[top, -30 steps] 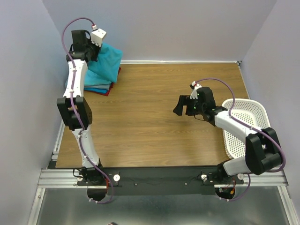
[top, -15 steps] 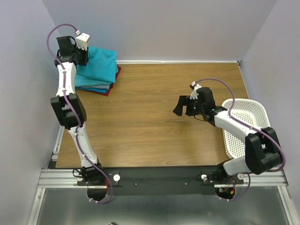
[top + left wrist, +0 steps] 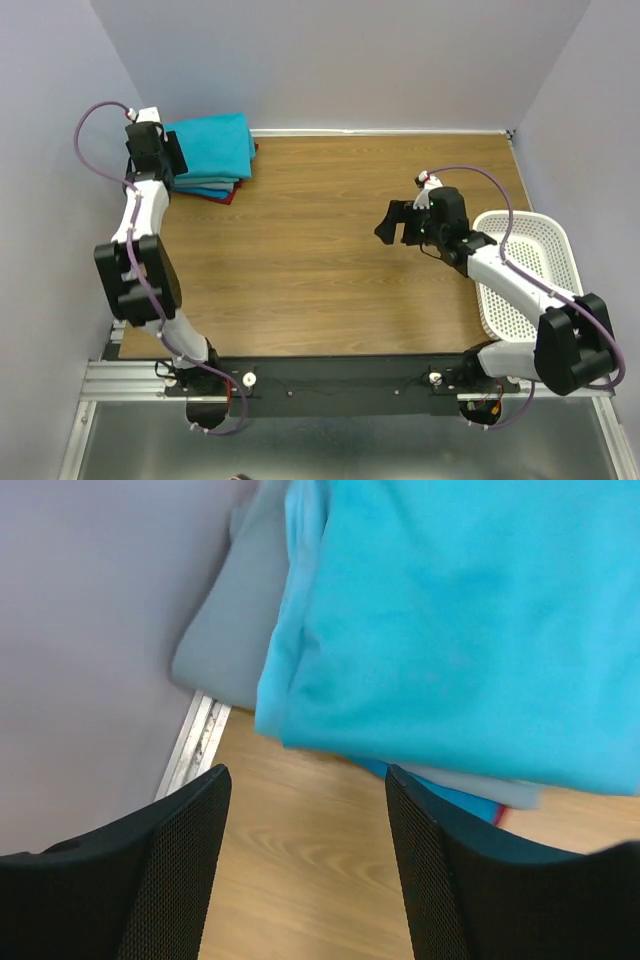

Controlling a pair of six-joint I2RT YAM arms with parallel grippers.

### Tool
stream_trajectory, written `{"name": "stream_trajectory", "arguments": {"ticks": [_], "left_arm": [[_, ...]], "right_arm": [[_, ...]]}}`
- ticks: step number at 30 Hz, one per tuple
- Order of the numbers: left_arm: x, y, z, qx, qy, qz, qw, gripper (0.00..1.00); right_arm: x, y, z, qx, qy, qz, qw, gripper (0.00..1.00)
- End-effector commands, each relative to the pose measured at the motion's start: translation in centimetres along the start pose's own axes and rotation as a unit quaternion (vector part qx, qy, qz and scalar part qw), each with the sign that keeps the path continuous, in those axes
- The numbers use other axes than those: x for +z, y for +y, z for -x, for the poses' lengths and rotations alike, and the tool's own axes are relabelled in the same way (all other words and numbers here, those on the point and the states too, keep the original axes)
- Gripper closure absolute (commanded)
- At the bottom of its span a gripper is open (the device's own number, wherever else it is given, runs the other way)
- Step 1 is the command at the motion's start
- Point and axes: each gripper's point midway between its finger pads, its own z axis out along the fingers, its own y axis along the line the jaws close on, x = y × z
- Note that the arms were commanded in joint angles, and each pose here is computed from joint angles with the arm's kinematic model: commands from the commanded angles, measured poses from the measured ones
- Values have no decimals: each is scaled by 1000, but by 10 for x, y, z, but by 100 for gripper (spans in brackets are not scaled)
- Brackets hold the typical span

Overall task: Fold and stack the t-shirts
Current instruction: Reset both grippers

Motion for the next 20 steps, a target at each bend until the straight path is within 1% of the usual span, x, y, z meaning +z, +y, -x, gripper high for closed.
{"name": "stream_trajectory", "arguments": {"ticks": [1, 2, 3, 4, 5, 6, 7, 8, 9, 11, 14, 18, 19, 20], "left_arm": [[-90, -46, 72, -62, -184, 18, 981, 29], [-101, -59, 65, -55, -191, 10, 980, 29], [-106, -67, 38, -50, -177, 17, 983, 29], [-126, -86, 53, -52, -205, -6, 977, 29], [-150, -110, 41, -50, -218, -39, 974, 29], [-162, -117, 36, -57, -224, -47, 972, 29], [-167, -123, 14, -50, -215, -59, 973, 29], [-195, -136, 22, -63, -245, -91, 963, 29], [-199, -137, 7, -63, -239, -97, 964, 29], [-224, -142, 7, -63, -256, -125, 957, 29], [-233, -144, -10, -62, -237, -122, 962, 29], [-251, -170, -18, -63, -225, -179, 956, 29], [-259, -176, -12, -70, -227, -193, 952, 29], [-262, -177, -13, -68, -219, -197, 953, 29]], "right_arm": [[-14, -16, 5, -8, -28, -48, 998, 0], [-17, -20, 9, -10, -39, -62, 997, 0], [-21, -21, 12, -12, -48, -66, 997, 0], [-24, -23, 14, -12, -55, -73, 996, 0], [-27, -24, 15, -13, -60, -76, 995, 0], [-30, -31, 20, -13, -73, -98, 992, 0], [-36, -33, 23, -13, -84, -104, 991, 0], [-39, -38, 25, -13, -92, -118, 989, 0], [-45, -39, 28, -12, -103, -123, 987, 0], [-53, -45, 34, -8, -122, -144, 982, 0], [-65, -49, 40, -6, -148, -160, 976, 0], [-76, -59, 45, -1, -169, -189, 967, 0], [-77, -59, 46, -1, -172, -190, 966, 0], [-79, -61, 47, 1, -175, -196, 965, 0]]}}
